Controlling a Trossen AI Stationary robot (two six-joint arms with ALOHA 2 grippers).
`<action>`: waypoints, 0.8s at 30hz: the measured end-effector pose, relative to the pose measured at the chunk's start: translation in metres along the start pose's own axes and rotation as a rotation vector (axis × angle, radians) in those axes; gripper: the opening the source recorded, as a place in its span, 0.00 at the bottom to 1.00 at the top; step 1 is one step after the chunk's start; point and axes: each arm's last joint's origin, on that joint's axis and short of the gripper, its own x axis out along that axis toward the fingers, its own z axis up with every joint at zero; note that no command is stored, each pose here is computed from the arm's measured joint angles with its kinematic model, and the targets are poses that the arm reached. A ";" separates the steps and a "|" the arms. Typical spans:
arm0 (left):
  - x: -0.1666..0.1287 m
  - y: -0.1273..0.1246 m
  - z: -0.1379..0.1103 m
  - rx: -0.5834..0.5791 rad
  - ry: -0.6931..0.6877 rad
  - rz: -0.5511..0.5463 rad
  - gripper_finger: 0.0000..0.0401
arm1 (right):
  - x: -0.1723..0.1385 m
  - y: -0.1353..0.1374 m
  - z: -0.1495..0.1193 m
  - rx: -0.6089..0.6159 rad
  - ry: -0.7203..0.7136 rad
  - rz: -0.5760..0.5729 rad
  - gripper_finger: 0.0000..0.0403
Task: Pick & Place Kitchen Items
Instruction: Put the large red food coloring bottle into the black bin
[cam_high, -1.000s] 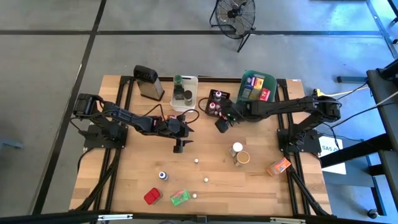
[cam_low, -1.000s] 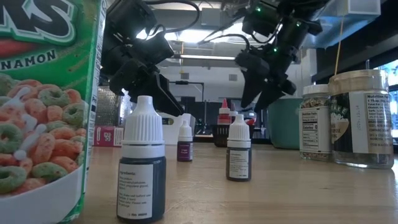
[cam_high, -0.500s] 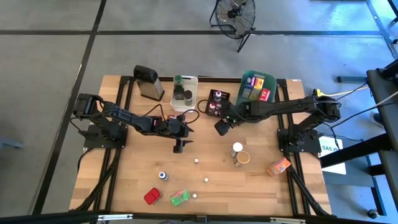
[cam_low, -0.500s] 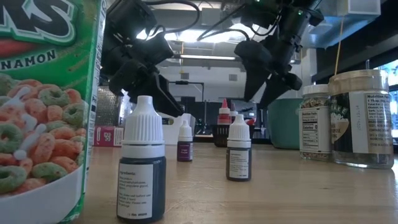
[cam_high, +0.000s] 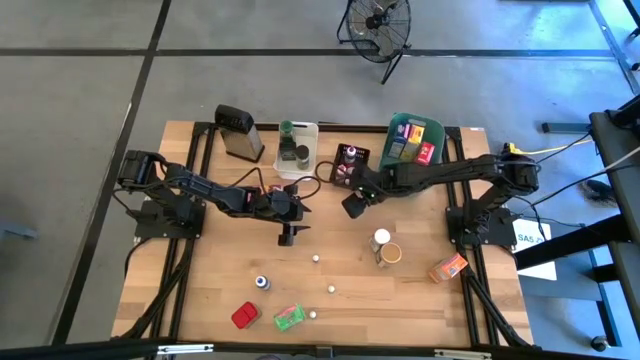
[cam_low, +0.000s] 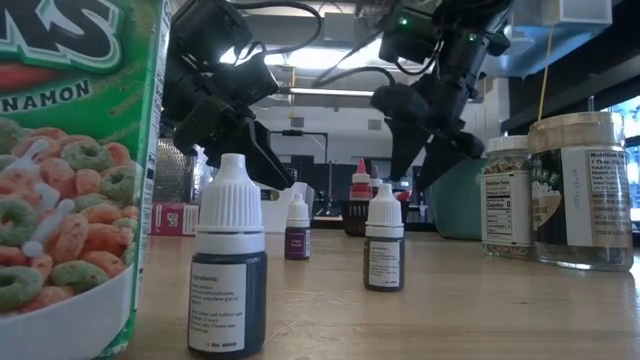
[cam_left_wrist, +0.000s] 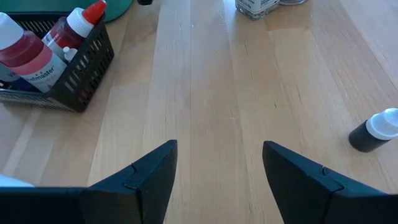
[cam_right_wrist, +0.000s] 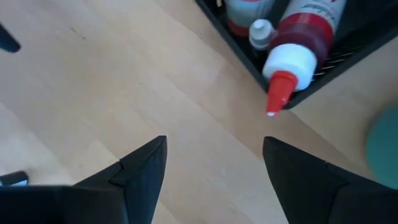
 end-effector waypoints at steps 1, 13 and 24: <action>0.000 0.000 0.000 0.000 0.000 0.000 0.58 | 0.000 -0.002 0.001 0.008 -0.001 -0.005 0.67; 0.000 0.000 0.000 0.000 0.000 0.000 0.58 | 0.007 -0.023 0.018 0.083 -0.008 -0.070 0.67; 0.000 0.000 0.000 0.000 0.000 0.000 0.58 | 0.008 -0.024 0.019 0.090 -0.009 -0.072 0.57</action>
